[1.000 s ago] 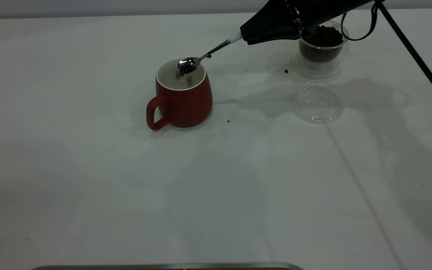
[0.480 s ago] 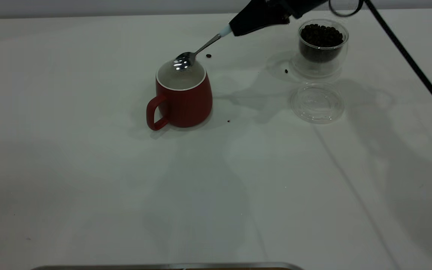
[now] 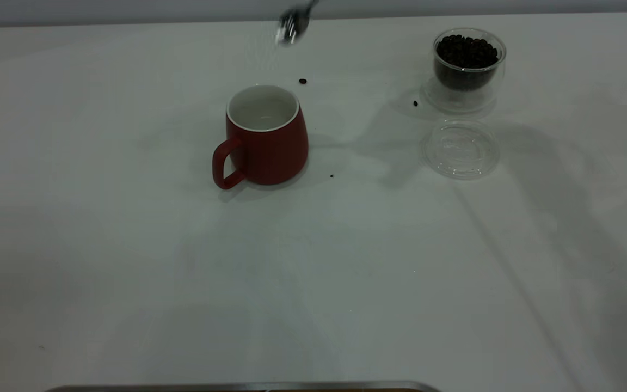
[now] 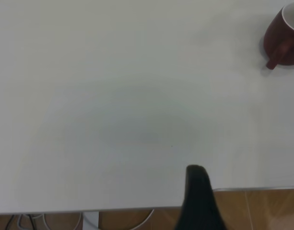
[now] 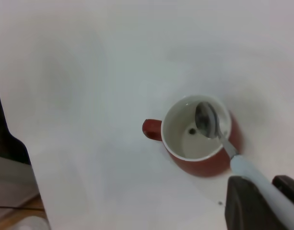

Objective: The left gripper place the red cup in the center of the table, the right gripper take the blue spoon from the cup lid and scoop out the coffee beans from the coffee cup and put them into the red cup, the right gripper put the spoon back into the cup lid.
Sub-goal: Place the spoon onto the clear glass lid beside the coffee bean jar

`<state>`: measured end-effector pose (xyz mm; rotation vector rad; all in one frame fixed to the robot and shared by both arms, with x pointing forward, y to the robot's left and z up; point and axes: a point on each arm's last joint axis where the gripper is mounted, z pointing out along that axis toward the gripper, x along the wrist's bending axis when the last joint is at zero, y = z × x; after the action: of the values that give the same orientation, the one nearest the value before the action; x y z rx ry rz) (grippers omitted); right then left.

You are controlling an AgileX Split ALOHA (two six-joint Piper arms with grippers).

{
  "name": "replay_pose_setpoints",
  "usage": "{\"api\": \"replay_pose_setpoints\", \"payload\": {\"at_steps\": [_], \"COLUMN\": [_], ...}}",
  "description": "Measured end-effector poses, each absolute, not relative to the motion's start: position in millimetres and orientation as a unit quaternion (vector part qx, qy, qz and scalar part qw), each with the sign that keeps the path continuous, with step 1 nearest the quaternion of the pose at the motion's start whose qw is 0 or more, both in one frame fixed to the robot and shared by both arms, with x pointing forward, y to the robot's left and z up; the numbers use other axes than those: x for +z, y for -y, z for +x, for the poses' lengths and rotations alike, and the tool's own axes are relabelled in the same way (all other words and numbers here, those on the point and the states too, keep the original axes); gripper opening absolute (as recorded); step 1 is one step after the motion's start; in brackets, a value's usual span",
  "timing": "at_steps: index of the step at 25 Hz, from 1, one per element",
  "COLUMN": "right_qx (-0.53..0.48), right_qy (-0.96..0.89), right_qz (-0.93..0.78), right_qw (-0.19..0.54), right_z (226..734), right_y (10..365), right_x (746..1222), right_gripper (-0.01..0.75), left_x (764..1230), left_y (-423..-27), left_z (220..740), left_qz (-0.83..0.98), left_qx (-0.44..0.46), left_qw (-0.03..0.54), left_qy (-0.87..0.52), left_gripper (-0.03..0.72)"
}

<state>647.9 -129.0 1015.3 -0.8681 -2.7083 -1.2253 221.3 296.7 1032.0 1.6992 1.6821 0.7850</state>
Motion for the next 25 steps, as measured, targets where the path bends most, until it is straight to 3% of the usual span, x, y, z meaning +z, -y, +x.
{"api": "replay_pose_setpoints", "payload": {"at_steps": [5,9,19,25], "right_qx": [-0.389,-0.339,-0.249,-0.307], "right_qy": [0.864,0.866,0.728,0.666], "right_qz": [-0.321,-0.368,-0.639,-0.679], "right_qw": [-0.006,-0.013,-0.01,0.024], "right_z": [615.6,590.8,563.0,572.6], "right_y": [160.4,181.3,244.9,267.6], "right_x": [1092.1,1095.6,926.4,894.2], "right_gripper": [0.103,0.103,0.103,0.103], "left_x": [1032.0,1032.0,1032.0,1032.0], "left_y": [-296.7,-296.7,-296.7,-296.7], "left_z": [221.3,221.3,221.3,221.3], "left_qz": [0.642,0.642,0.642,0.642], "left_qx": [0.297,0.297,0.297,0.297], "left_qw": [0.307,0.307,0.307,0.308], "left_qy": [-0.636,-0.636,-0.636,-0.636], "left_gripper": [0.587,0.587,0.587,0.587]}}
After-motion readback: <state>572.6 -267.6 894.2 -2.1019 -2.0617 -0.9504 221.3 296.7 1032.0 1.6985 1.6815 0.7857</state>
